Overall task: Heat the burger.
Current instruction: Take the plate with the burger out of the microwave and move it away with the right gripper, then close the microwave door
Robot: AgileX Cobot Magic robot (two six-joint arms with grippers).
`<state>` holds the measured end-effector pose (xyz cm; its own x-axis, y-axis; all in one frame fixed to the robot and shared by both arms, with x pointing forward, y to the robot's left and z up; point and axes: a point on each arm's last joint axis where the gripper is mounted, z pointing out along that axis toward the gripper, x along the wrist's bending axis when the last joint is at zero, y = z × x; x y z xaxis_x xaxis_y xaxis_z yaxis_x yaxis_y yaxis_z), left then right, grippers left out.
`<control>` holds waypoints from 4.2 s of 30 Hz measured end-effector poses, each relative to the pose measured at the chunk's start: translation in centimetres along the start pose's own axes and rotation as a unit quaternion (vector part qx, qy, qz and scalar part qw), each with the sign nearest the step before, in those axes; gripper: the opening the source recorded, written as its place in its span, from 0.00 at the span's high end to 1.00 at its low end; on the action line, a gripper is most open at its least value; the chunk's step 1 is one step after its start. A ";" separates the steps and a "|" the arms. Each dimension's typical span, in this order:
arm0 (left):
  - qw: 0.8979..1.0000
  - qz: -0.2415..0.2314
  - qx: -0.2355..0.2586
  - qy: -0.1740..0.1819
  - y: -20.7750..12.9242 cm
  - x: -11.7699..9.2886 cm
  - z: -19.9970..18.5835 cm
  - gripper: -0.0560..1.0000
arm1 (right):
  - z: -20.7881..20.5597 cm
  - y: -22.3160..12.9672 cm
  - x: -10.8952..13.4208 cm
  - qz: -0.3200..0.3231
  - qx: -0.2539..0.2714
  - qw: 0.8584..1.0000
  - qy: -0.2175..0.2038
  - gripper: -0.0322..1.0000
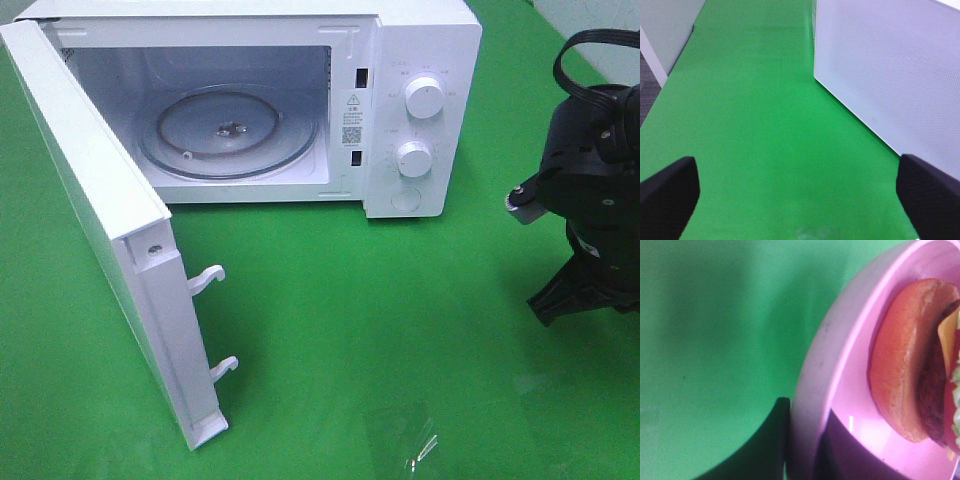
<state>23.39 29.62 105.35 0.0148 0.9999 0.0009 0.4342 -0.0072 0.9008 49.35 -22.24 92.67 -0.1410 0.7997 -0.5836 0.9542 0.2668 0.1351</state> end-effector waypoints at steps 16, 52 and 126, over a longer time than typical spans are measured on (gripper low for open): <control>1.000 0.000 0.000 0.000 0.0 0.0 0.0 0.01 | 5.2 0.5 -0.3 0.071 0.045 0.996 0.024 0.85; 1.000 0.000 0.000 0.000 0.0 0.0 0.0 0.01 | -5.5 0.7 -4.9 0.128 -0.161 0.955 0.213 0.25; 1.000 0.000 0.000 0.000 0.0 0.0 0.0 0.01 | -13.3 -25.0 -10.3 0.251 -0.436 0.838 0.214 0.23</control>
<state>23.39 29.62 105.35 0.0148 0.9999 0.0009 0.4342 -0.0072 0.9008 23.42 -29.96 105.95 -0.0390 0.9986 0.0367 0.3932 -0.0184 0.9193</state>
